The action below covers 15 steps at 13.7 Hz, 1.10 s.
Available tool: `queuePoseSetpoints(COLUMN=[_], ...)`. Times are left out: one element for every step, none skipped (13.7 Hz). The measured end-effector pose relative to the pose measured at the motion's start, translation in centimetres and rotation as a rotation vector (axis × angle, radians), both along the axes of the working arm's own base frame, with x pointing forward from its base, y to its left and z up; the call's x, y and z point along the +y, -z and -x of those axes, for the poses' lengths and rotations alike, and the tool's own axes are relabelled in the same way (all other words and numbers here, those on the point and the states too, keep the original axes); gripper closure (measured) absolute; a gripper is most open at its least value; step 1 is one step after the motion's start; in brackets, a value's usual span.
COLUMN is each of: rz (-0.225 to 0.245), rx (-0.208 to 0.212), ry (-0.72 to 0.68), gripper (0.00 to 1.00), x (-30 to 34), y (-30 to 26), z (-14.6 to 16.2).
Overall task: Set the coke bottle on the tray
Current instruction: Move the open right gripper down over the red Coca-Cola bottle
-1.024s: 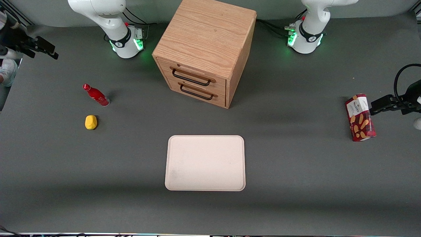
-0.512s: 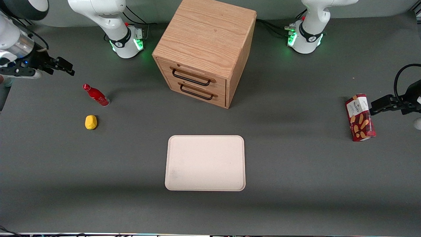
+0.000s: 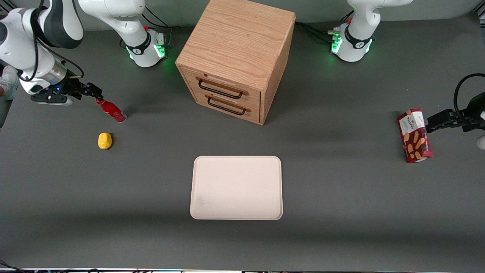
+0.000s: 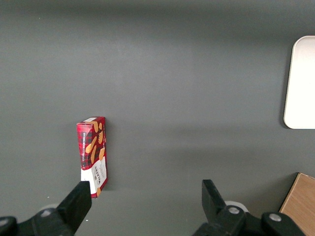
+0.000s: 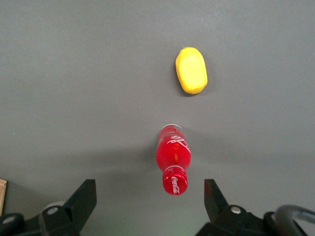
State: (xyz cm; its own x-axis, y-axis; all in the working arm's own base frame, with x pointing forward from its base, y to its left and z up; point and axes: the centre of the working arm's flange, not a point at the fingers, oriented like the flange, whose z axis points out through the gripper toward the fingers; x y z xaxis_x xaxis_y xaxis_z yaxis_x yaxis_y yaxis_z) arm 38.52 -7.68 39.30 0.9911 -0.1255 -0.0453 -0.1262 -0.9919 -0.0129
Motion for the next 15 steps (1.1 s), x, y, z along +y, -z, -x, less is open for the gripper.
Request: queuePoseSetpoints(rz=[-0.001,-0.003,-0.005,-0.006,-0.007,-0.008,-0.009,-0.010,-0.009,-0.005,0.001,0.003,0.003,0.003,0.003], rx=[-0.002,-0.003,-0.004,-0.003,-0.001,0.002,0.006,0.009,0.011,0.015,0.019,0.022,0.023,0.024,0.025], ry=[0.003,0.006,0.011,0.014,0.018,0.022,0.027,0.030,0.031,0.027,0.022,0.021,0.022,0.023,0.022], gripper=[0.03,0.03,0.03,0.03,0.04,0.04,0.04,0.04,0.04,0.04,0.04,0.05,0.05,0.07,0.15], x=[0.0,-0.1,-0.3,-0.3,-0.4,-0.6,-0.7,-0.9,-0.9,-1.0,-1.1,-1.2,-1.2,-1.3,-1.3], y=[1.0,1.9,2.7,3.5,4.2,4.9,5.4,5.7,6.0,6.1,6.2,6.3,6.4,6.4,6.4], z=[0.3,0.5,0.6,0.8,0.9,1.0,1.1,1.1,1.1,1.2,1.2,1.2,1.2,1.2,1.2])
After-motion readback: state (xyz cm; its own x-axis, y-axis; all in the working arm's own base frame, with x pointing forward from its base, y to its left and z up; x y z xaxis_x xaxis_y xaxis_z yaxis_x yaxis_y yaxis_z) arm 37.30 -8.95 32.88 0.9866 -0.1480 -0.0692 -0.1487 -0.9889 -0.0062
